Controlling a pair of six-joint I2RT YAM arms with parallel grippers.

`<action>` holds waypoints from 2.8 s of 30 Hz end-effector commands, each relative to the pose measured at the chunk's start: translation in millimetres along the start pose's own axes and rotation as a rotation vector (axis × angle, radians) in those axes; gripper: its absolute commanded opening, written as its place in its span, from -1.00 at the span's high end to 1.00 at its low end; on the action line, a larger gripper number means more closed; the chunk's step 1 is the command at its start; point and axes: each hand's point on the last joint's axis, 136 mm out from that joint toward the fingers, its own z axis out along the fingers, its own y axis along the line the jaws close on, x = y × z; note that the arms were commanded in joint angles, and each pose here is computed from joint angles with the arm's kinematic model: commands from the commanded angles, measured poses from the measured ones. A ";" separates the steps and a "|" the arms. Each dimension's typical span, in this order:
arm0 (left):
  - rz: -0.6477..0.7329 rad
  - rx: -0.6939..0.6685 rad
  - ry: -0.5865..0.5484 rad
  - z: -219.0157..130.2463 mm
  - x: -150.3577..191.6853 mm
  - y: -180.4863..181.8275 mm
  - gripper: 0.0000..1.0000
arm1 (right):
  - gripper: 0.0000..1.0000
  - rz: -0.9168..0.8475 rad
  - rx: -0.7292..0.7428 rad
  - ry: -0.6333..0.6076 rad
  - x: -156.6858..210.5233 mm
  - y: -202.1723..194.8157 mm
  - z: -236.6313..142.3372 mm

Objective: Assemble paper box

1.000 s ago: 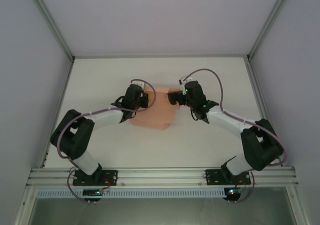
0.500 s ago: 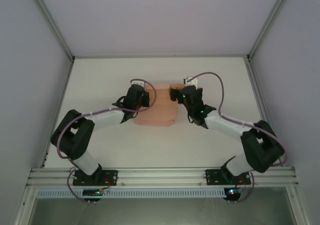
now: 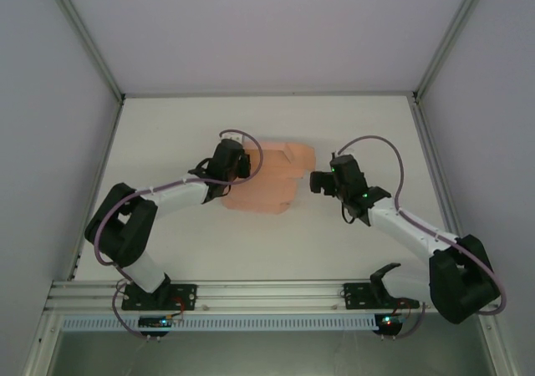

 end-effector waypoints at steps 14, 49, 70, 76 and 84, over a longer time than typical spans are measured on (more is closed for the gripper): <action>0.043 0.100 0.021 -2.4 -8.9 -21.0 1.00 | -0.99 -0.002 -0.258 -0.043 -39.5 62.9 31.4; 0.043 0.084 0.050 -4.1 -3.9 5.9 1.00 | -0.98 -0.094 -0.259 -0.201 -50.3 18.7 -72.5; 0.063 0.127 0.049 -8.2 -4.3 -1.3 1.00 | -0.28 -0.257 -0.744 0.056 -35.0 98.7 -13.8; 0.069 0.128 0.058 -7.5 -2.9 -2.5 1.00 | -0.19 -0.310 -0.815 0.075 -28.3 130.1 -7.2; 0.093 0.065 0.050 -9.1 -0.7 -1.5 1.00 | -0.16 -0.287 -0.635 0.018 -46.4 150.0 27.0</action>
